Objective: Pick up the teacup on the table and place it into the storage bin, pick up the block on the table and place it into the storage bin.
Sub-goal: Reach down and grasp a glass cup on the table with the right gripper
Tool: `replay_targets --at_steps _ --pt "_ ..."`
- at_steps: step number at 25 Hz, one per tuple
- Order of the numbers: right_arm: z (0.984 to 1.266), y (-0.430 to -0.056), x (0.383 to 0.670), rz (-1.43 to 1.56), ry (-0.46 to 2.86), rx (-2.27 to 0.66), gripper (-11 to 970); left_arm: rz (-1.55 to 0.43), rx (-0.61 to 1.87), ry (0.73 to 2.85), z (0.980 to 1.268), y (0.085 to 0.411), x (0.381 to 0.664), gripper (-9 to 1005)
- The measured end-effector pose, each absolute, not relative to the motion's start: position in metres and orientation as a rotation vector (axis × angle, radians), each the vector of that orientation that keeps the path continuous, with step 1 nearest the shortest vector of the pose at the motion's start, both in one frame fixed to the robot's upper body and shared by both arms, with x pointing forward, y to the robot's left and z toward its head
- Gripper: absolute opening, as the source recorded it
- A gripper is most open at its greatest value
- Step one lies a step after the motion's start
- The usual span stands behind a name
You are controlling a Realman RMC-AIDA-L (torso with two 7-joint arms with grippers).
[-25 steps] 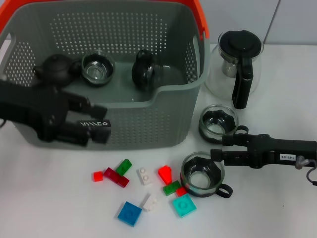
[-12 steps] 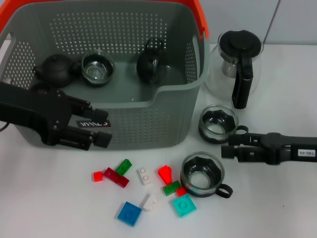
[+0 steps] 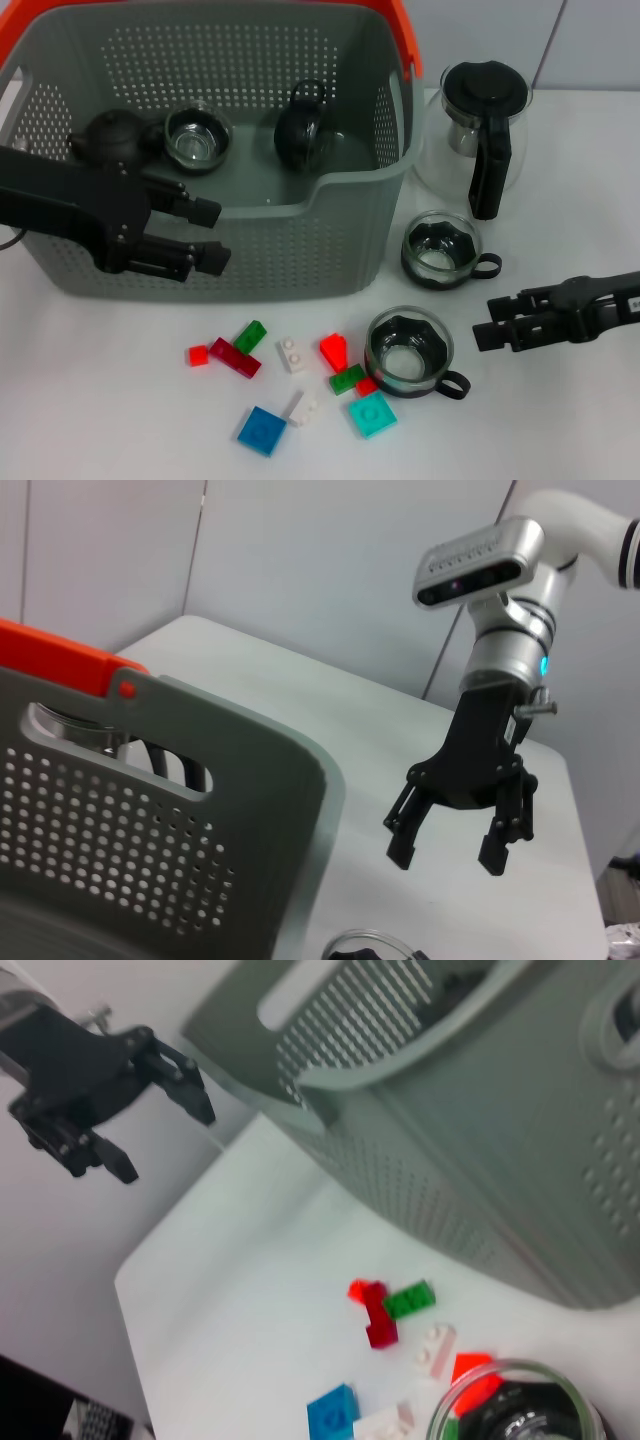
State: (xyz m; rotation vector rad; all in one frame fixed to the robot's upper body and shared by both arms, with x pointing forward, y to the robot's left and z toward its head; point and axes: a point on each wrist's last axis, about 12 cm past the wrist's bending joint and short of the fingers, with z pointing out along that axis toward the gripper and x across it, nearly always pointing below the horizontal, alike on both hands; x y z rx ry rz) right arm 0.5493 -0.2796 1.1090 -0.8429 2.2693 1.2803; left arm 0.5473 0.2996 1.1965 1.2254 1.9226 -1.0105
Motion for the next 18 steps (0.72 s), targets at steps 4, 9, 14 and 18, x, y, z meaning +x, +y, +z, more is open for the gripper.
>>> replay_targets --at_steps 4,9,14,18 --pt "1.130 -0.274 0.561 1.247 2.384 -0.889 912 -0.994 1.226 1.908 1.195 0.299 0.549 626" --pt "1.158 -0.268 0.579 1.100 2.561 -0.928 912 -0.982 1.229 1.891 1.195 0.298 0.550 626" --pt "1.182 -0.257 0.596 0.970 2.694 -0.941 911 -0.961 1.213 1.889 1.193 0.298 0.552 626" --pt "1.190 -0.241 0.606 0.803 2.783 -1.008 911 -0.950 1.207 1.882 1.193 0.296 0.554 626"
